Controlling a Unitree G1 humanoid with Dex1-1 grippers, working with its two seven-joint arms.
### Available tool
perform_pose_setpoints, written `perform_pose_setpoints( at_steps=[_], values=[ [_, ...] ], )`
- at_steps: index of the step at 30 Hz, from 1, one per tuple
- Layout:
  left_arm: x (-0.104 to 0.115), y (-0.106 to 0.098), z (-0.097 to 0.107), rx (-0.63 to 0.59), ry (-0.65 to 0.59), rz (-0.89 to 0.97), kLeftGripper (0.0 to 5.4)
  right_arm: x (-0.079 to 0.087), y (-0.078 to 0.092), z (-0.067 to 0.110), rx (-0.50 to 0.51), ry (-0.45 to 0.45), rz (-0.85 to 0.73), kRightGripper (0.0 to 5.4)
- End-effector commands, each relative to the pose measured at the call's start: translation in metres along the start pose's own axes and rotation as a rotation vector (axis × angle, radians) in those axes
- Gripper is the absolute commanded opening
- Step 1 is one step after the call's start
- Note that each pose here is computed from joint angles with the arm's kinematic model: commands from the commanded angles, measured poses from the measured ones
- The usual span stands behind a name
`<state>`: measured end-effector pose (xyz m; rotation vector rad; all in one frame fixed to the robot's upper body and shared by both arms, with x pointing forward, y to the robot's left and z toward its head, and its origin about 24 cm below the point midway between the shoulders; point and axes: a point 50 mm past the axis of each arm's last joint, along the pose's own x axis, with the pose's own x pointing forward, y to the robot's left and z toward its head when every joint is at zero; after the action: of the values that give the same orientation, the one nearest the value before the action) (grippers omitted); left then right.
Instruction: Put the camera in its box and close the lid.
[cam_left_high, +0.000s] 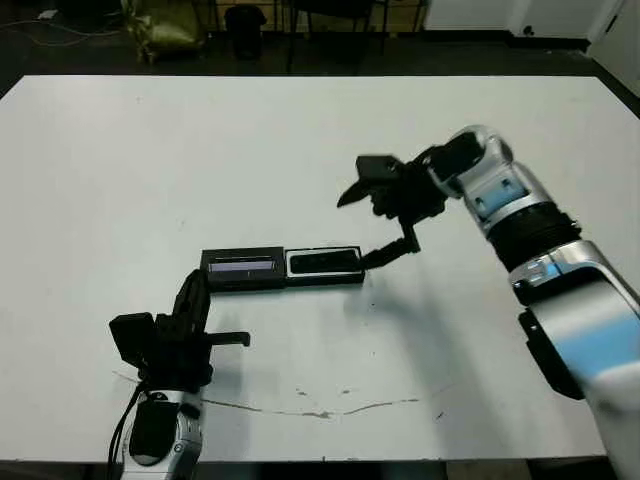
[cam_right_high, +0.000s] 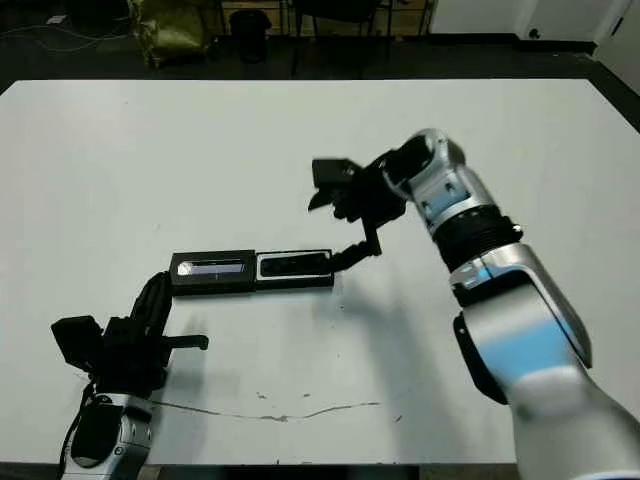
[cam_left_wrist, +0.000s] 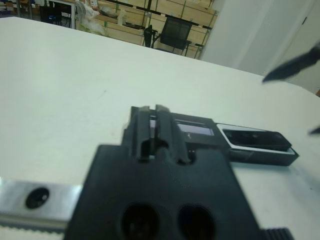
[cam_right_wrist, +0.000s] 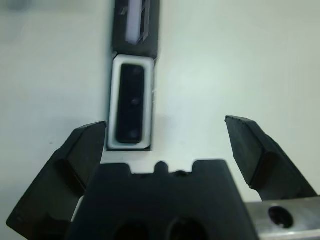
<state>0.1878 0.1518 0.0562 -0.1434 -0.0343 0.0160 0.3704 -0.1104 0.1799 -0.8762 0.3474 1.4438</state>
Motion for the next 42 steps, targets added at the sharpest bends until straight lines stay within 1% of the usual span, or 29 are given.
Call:
perform_pose_setpoints(
  at_steps=[1, 4, 7, 8, 10, 12, 16, 19, 21, 26, 31, 35, 37, 42],
  values=[
    [-0.002, 0.002, -0.005, 0.009, 0.024, 0.007, 0.00, -0.016, -0.003, 0.005, 0.030, -0.076, -0.111, 5.38],
    [-0.002, 0.002, -0.005, 0.019, 0.027, 0.008, 0.00, -0.020, 0.003, 0.008, 0.046, -0.216, -0.247, 5.02],
    [-0.002, 0.002, -0.005, 0.027, 0.019, 0.006, 0.00, -0.018, 0.015, 0.013, 0.048, -0.346, -0.358, 4.34],
    [-0.002, 0.002, -0.005, 0.022, 0.022, 0.008, 0.00, -0.018, 0.021, 0.014, 0.027, -0.365, -0.399, 4.08],
    [-0.002, 0.002, -0.006, 0.014, 0.025, 0.011, 0.00, -0.018, 0.034, 0.018, -0.019, -0.362, -0.473, 3.61],
    [-0.002, 0.002, -0.005, 0.016, 0.025, 0.011, 0.00, -0.017, 0.045, 0.020, -0.041, -0.355, -0.519, 3.16],
    [-0.001, 0.002, -0.004, 0.017, 0.033, 0.017, 0.00, -0.014, 0.067, 0.017, -0.097, -0.359, -0.616, 2.26],
    [-0.001, 0.002, -0.005, 0.003, 0.034, 0.016, 0.00, -0.011, 0.077, 0.016, -0.137, -0.328, -0.667, 1.55],
    [-0.001, 0.002, -0.005, 0.000, 0.036, 0.013, 0.00, -0.008, 0.083, 0.015, -0.145, -0.313, -0.674, 1.11],
    [-0.001, 0.002, -0.004, 0.009, 0.023, 0.013, 0.00, 0.006, 0.097, 0.012, -0.159, -0.303, -0.675, 0.01],
    [0.001, 0.003, -0.004, -0.011, 0.020, 0.012, 0.00, 0.015, 0.100, 0.005, -0.186, -0.236, -0.682, 0.01],
    [0.001, 0.005, -0.004, 0.000, 0.015, 0.002, 0.00, 0.021, 0.098, 0.001, -0.226, -0.120, -0.687, 0.01],
    [0.001, 0.004, -0.004, -0.001, 0.018, 0.002, 0.00, 0.024, 0.098, 0.001, -0.239, -0.103, -0.683, 0.01],
    [0.002, 0.003, -0.004, -0.004, 0.011, 0.005, 0.00, 0.034, 0.097, -0.003, -0.195, -0.084, -0.662, 0.01]
  ],
)
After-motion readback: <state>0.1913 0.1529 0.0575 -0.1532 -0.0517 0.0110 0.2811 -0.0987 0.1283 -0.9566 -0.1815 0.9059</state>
